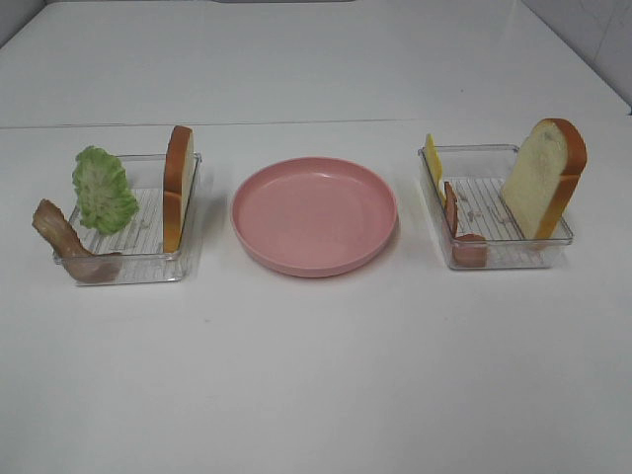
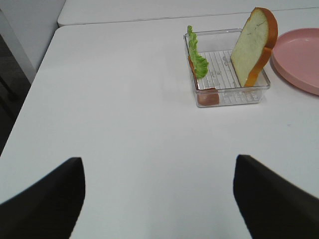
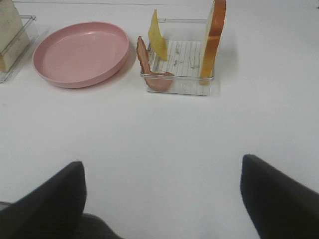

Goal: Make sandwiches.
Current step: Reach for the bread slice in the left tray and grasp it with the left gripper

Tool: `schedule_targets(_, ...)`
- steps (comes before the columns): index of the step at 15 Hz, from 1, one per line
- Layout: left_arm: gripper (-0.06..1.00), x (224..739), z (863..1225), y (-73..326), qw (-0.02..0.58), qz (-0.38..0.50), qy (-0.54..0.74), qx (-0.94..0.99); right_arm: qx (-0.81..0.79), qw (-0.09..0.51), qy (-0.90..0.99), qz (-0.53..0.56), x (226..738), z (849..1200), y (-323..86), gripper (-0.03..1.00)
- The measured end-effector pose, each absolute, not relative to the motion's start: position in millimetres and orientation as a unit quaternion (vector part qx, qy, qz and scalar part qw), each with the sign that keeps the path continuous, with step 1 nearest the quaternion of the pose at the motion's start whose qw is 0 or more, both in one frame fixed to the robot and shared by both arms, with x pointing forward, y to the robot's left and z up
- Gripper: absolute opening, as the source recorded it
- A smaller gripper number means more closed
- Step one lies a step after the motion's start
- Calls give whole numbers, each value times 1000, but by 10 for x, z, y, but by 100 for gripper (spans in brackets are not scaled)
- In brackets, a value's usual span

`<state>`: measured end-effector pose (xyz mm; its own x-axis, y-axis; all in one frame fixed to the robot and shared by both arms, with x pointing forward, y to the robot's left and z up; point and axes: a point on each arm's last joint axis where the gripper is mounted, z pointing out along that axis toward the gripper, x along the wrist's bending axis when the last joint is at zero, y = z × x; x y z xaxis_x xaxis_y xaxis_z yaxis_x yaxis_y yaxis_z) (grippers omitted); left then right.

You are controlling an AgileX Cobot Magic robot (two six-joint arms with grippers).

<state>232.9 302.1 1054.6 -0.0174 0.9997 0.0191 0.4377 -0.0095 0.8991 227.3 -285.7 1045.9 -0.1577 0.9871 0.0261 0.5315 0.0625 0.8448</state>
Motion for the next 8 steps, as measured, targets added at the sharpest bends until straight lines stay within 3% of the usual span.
schedule_targets(8, 77, 2329, 10546, 3021, 366, 384, 601, 598, 573, 304, 662, 374, 2273, 10459, -2857, 80)
